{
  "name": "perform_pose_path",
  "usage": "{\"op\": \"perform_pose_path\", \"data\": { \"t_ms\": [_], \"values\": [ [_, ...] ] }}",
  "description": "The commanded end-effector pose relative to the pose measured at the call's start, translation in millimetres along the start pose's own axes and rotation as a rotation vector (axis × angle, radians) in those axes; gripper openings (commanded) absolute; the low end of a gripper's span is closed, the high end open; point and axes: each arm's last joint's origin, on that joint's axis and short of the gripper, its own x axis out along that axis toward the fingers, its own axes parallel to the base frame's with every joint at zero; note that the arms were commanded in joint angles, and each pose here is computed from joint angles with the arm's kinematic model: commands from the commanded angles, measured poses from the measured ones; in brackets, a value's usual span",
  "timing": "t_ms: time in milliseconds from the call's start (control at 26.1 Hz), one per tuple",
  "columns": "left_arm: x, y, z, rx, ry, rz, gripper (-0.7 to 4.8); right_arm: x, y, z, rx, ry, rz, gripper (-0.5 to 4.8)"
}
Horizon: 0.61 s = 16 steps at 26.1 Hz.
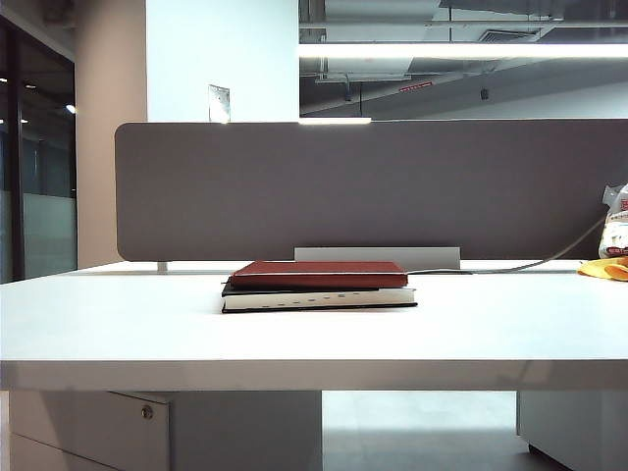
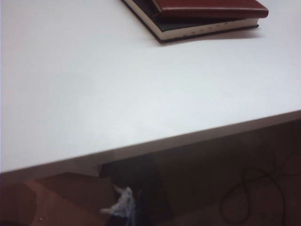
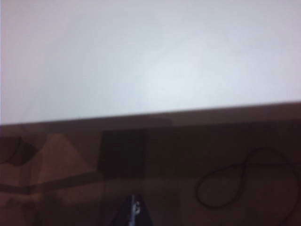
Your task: Pick up the red book and place it on top of the black book.
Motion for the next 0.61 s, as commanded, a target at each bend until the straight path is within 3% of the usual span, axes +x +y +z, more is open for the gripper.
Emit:
{"op": "perform_pose_path", "data": {
  "t_ms": [38,613],
  "values": [
    [-0.2,-0.1,1.2,0.006,-0.014,-0.003,-0.04,-0.2,0.6,1.6,-0.008,-0.019,0.004,-0.01],
    [-0.2,-0.1,1.2,0.006,-0.014,-0.003,-0.04,-0.9,2.1,6.9,-0.018,-0.074,0.020,-0.01]
  ]
}}
